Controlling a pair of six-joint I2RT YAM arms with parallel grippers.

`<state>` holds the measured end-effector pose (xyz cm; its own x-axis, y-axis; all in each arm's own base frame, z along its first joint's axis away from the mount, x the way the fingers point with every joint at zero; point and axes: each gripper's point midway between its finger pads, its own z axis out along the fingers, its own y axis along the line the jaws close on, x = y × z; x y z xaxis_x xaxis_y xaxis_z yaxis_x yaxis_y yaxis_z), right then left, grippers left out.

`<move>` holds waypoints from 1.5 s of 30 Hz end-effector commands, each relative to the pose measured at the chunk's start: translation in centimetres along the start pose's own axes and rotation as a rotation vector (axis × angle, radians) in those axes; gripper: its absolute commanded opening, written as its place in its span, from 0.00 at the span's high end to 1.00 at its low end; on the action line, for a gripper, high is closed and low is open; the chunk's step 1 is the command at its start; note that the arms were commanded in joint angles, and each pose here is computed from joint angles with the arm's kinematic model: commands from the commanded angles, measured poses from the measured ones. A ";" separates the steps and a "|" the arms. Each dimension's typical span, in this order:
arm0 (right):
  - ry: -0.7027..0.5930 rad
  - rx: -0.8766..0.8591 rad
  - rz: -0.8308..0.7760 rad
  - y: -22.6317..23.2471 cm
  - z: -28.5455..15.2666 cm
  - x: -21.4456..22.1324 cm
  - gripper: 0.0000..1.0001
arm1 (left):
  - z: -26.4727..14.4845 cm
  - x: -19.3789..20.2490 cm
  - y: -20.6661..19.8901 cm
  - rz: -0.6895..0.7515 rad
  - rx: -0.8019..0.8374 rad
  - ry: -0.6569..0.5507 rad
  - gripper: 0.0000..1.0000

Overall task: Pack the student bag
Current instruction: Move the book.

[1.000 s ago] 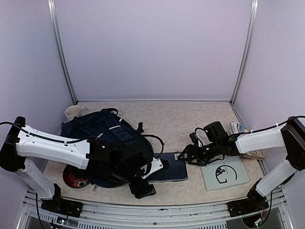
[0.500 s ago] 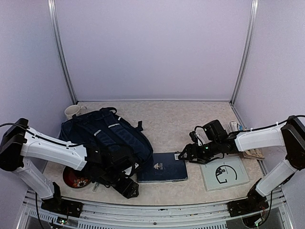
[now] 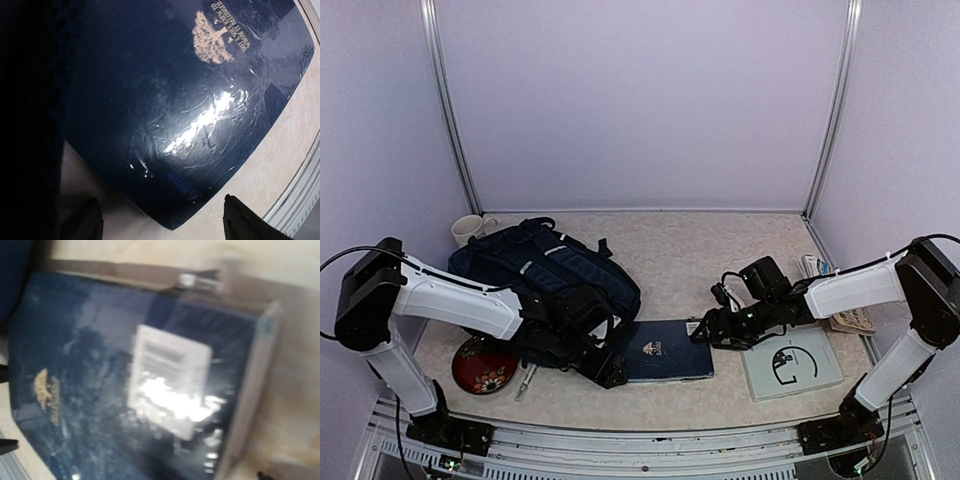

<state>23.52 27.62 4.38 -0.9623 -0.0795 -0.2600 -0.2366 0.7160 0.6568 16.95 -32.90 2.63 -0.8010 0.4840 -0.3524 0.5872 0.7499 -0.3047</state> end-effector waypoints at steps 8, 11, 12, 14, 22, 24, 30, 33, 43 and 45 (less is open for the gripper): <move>0.034 -0.304 -0.077 8.0 -1.2 0.6 0.21 | 1.6 -1.1 -8.2 0.236 0.210 0.037 0.21; -0.027 -0.314 -0.101 9.6 -3.9 -0.1 0.21 | 1.6 -2.6 -11.0 0.290 0.271 0.011 0.21; -0.056 -0.296 -0.109 9.8 -4.8 -0.4 0.20 | 1.6 -3.2 -12.1 0.309 0.293 0.003 0.21; -0.082 -0.224 -0.096 9.1 -6.0 -0.3 0.20 | 1.9 -4.0 -13.7 0.345 0.325 -0.006 0.21; -0.035 -0.048 0.060 3.2 -7.6 5.3 0.20 | 3.7 -7.5 -17.8 0.395 0.426 -0.044 0.22; -0.051 0.028 0.064 1.8 -8.4 5.7 0.18 | 4.0 -8.0 -18.6 0.428 0.443 -0.044 0.22; -0.083 0.194 0.113 -2.0 -9.7 5.7 0.13 | 4.9 -9.0 -19.4 0.461 0.461 -0.025 0.22; -0.071 0.268 0.141 -3.7 -9.6 5.4 0.08 | 4.8 -9.6 -18.7 0.449 0.443 -0.035 0.22; -0.051 0.214 0.196 -5.5 -8.4 5.2 0.05 | 5.6 -9.4 -17.7 0.439 0.411 -0.021 0.22; -0.055 0.155 0.188 -4.7 -8.3 5.2 0.06 | 5.7 -9.5 -17.7 0.442 0.412 -0.023 0.22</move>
<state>20.28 15.35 5.88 -0.9549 0.1517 -0.2551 0.0290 0.9031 0.4285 13.03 -49.03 3.96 -0.5449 0.7630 -0.3477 0.8043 0.3585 -0.4739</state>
